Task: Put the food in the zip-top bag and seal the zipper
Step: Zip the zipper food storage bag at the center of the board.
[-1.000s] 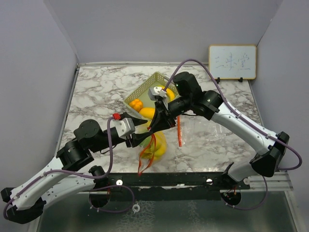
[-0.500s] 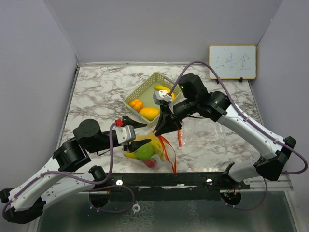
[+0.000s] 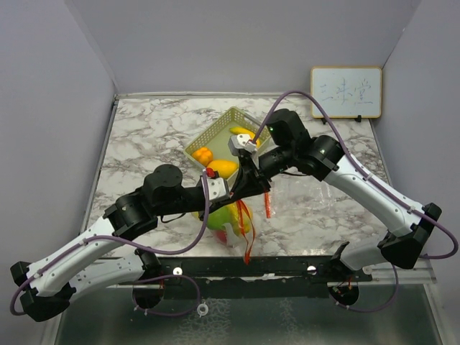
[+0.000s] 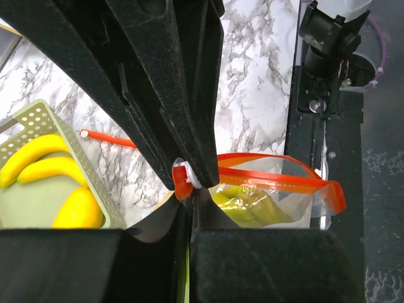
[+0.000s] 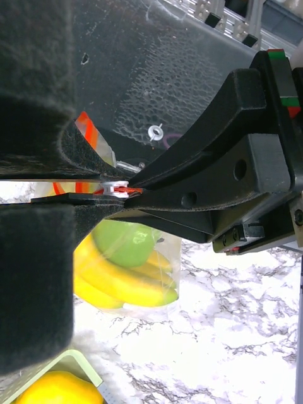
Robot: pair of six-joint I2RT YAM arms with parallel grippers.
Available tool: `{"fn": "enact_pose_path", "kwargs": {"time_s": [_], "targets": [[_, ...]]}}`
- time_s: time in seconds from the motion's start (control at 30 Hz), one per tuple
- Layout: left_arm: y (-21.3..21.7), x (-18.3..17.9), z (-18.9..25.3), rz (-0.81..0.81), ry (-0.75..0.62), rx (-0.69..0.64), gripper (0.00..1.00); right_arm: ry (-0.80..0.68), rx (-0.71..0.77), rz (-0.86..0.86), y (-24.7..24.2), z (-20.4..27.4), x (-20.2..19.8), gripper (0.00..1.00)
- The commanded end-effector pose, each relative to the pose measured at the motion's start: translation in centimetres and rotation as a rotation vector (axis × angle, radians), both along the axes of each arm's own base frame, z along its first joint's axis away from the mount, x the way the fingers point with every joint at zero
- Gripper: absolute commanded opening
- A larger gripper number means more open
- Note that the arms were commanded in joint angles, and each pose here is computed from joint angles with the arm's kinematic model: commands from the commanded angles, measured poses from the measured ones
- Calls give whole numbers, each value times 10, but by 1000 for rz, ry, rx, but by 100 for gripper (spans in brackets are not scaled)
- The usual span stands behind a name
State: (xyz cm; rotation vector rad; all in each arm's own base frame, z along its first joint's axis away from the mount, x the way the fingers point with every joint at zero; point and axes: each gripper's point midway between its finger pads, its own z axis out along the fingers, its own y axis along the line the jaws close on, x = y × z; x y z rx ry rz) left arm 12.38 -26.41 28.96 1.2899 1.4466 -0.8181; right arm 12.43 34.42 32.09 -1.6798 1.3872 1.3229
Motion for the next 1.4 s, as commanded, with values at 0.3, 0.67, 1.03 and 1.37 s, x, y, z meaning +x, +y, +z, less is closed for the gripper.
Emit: {"fn": "enact_pose_path", "kwargs": {"time_s": [0.3, 0.67, 1.03, 1.37], "targets": [[9, -5, 45, 19, -62, -131, 0, -54, -2, -85, 2, 2, 15, 2], [29, -2, 87, 115, -125, -261, 0, -32, -45, -122, 5, -20, 23, 2], [82, 41, 105, 485, -205, -307, 0, 60, -151, -349, -1, -63, 44, 2], [148, 68, 114, 855, -259, -397, 0, 167, -233, -477, -14, -95, 42, 2]]}}
